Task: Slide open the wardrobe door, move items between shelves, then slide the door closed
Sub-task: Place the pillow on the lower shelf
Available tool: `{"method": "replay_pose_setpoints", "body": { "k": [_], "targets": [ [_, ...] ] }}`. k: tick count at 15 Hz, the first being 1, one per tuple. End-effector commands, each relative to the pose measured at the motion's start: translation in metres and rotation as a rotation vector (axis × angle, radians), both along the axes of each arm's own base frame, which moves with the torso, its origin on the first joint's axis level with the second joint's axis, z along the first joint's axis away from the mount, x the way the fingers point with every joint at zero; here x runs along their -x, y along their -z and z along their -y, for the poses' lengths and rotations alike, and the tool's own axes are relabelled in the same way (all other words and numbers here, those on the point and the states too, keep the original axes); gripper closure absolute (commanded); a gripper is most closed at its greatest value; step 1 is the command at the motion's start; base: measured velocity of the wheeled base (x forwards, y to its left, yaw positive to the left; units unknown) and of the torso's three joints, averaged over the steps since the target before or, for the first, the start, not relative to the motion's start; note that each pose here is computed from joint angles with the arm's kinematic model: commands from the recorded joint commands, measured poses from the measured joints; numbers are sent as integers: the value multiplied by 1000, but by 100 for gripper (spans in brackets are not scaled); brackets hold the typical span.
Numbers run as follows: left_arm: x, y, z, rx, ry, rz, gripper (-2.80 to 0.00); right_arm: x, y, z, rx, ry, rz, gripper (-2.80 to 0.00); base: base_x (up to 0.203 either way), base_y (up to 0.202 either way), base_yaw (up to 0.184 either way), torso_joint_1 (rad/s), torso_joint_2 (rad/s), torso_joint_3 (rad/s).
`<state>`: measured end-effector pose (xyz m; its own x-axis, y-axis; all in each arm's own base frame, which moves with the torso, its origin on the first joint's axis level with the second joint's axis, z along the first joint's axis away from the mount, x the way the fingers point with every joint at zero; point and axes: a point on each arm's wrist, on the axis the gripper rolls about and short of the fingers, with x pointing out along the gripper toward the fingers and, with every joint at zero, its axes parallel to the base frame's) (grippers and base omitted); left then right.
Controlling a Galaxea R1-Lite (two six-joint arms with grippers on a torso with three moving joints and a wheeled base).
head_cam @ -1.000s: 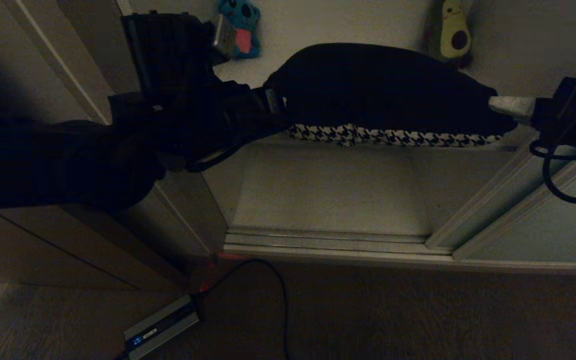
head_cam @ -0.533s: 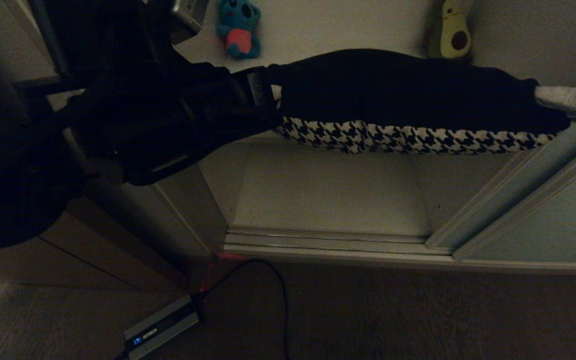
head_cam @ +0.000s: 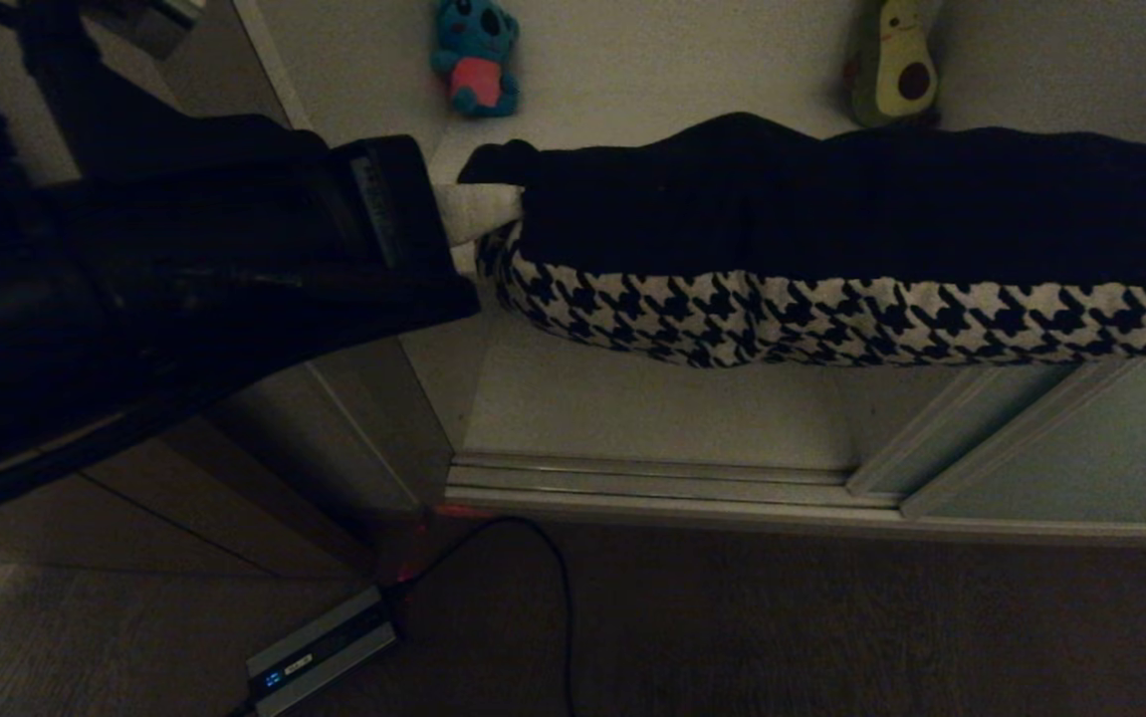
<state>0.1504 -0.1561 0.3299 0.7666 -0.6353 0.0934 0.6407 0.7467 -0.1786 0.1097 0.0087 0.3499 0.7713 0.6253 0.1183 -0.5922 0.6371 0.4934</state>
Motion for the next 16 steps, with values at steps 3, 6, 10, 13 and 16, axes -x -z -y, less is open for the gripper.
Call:
{"method": "replay_pose_setpoints", "body": {
  "k": [3, 6, 10, 13, 16],
  "targets": [
    [32, 5, -21, 12, 50, 18, 0, 46, -4, -4, 8, -52, 25, 0, 0, 0, 0, 0, 0, 0],
    [43, 11, -25, 6, 89, 14, 0, 65, 6, -5, 9, -87, -26, 0, 0, 0, 0, 0, 0, 0],
    [52, 2, -32, 7, 112, -4, 0, 70, 19, -6, 7, -92, -54, 0, 0, 0, 0, 0, 0, 0],
    [63, 7, -41, -15, 136, -43, 0, 80, 26, -6, 6, -93, -49, 0, 0, 0, 0, 0, 0, 0],
    [62, 17, -40, -38, 138, -70, 0, 77, 38, -6, 1, -93, -95, 0, 0, 0, 0, 0, 0, 0]
  ]
}}
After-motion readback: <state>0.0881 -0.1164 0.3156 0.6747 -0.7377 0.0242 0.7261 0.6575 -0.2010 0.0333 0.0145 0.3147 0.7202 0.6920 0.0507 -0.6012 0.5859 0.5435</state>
